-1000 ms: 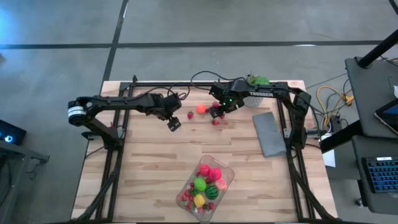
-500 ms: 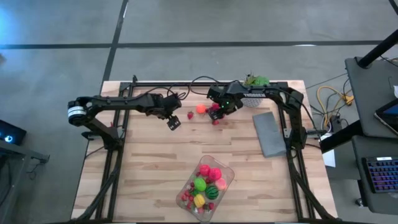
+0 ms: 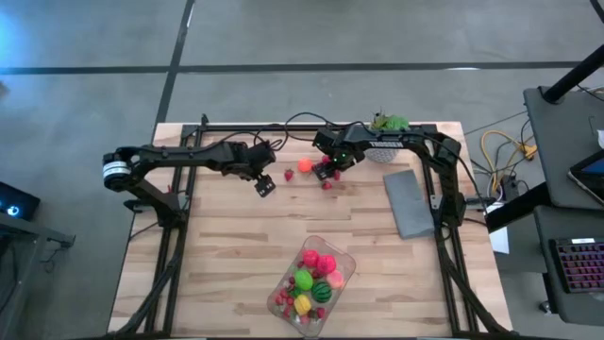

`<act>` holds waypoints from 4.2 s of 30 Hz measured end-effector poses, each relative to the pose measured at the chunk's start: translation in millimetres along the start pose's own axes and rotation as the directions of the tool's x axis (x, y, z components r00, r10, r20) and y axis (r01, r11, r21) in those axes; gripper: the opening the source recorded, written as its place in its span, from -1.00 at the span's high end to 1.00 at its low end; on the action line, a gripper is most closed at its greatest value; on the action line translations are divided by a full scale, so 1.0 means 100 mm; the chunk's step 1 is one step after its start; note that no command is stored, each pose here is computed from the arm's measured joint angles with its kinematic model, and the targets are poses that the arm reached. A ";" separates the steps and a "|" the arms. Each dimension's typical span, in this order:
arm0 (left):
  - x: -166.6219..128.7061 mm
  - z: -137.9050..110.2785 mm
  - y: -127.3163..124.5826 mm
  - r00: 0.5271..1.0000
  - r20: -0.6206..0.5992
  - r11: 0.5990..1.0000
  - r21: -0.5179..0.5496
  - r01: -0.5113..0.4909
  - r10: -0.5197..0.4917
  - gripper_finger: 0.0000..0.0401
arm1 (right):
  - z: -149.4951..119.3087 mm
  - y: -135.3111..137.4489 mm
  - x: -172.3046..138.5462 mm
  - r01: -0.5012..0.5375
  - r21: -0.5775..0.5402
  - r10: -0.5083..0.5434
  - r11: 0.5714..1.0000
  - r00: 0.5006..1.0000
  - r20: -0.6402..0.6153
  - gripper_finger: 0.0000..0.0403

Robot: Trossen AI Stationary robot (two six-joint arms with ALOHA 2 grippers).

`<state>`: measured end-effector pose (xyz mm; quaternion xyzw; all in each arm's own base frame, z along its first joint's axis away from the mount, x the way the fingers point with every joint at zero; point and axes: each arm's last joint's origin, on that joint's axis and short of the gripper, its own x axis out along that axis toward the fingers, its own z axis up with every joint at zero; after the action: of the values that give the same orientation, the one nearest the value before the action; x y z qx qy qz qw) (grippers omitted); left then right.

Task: Pick and placing Produce into tupperware
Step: Put the red strawberry into the transparent basket

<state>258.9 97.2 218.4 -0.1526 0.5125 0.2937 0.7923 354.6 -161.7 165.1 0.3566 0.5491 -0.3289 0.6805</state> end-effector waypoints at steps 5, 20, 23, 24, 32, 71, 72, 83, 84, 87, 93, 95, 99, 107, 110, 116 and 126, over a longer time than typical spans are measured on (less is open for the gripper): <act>0.00 0.00 0.00 1.000 -0.001 1.000 0.000 0.000 0.000 -0.32 | 0.01 -0.02 0.02 -0.002 0.004 0.002 1.000 1.000 0.006 0.00; 0.00 0.00 0.00 1.000 -0.001 1.000 0.000 0.000 0.000 -0.32 | -0.11 -0.10 0.15 0.034 -0.020 -0.035 0.999 0.999 -0.040 0.00; 0.00 0.00 0.00 1.000 -0.001 1.000 0.000 0.000 0.000 -0.32 | -0.10 -0.10 0.15 0.033 -0.025 -0.033 0.999 0.999 -0.033 0.03; 0.00 0.00 0.00 1.000 -0.001 1.000 0.000 0.000 0.000 -0.32 | -0.10 -0.10 0.15 0.030 -0.028 -0.030 0.999 0.999 -0.028 0.05; 0.00 0.00 0.00 1.000 -0.001 1.000 0.000 0.000 0.000 -0.32 | -0.09 -0.09 0.15 0.020 -0.028 -0.020 0.999 0.999 -0.031 0.27; 0.09 -0.12 0.02 0.999 -0.041 1.000 0.016 -0.010 0.011 -0.32 | -1.83 1.14 -1.27 -0.528 -0.575 0.481 0.625 0.840 -0.250 0.27; 0.09 -0.12 0.02 0.999 -0.042 1.000 0.016 -0.011 0.011 -0.32 | -1.88 1.17 -1.27 -0.524 -0.580 0.480 0.623 0.842 -0.245 0.27; 0.08 -0.06 0.00 1.000 0.013 1.000 0.007 0.004 -0.004 -0.32 | -2.44 1.38 -1.34 -0.387 -0.508 0.449 0.769 0.894 -0.001 0.26; 0.08 -0.04 0.00 1.000 0.028 1.000 0.010 0.006 -0.006 -0.32 | -2.48 1.39 -1.35 -0.382 -0.490 0.447 0.783 0.894 0.018 0.25; 0.08 0.01 -0.02 0.997 0.077 0.999 0.034 0.014 -0.016 -0.32 | -2.57 1.43 -1.36 -0.402 -0.435 0.461 0.806 0.887 0.035 0.19; 0.06 0.05 -0.03 0.994 0.111 0.999 0.030 0.021 -0.024 -0.32 | -2.65 1.55 -1.22 -0.413 -0.406 0.456 0.815 0.890 0.012 -0.02; 0.06 0.05 -0.03 0.993 0.116 0.999 0.030 0.022 -0.025 -0.32 | -2.66 1.58 -1.17 -0.407 -0.405 0.443 0.818 0.896 -0.006 -0.10; 0.06 0.06 -0.02 0.992 0.128 1.000 0.026 0.012 -0.015 -0.32 | -2.64 1.57 -1.19 -0.407 -0.390 0.446 0.826 0.895 0.012 -0.20; 0.16 0.17 0.03 0.984 0.151 0.981 -0.150 0.119 -0.097 -0.32 | -2.47 1.27 -1.61 -0.302 -0.214 0.363 0.929 0.856 0.369 -0.26; 0.25 0.25 0.05 0.980 0.150 0.957 -0.239 0.165 -0.132 -0.32 | -2.39 1.07 -1.71 -0.254 -0.072 0.260 0.964 0.866 0.427 -0.26; 0.47 0.34 -0.01 0.978 0.130 0.950 -0.247 0.192 -0.164 -0.32 | -2.32 0.82 -1.75 -0.133 0.001 0.121 0.991 0.905 0.408 -0.25; 0.83 0.49 -0.10 0.981 0.110 0.953 -0.244 0.181 -0.159 -0.32 | -2.32 0.81 -1.73 -0.100 -0.017 0.099 0.995 0.911 0.399 -0.26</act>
<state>325.2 141.7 163.6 -0.2829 0.4200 0.2939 0.8107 272.1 87.4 311.5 0.3107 0.3791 -0.3609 0.7934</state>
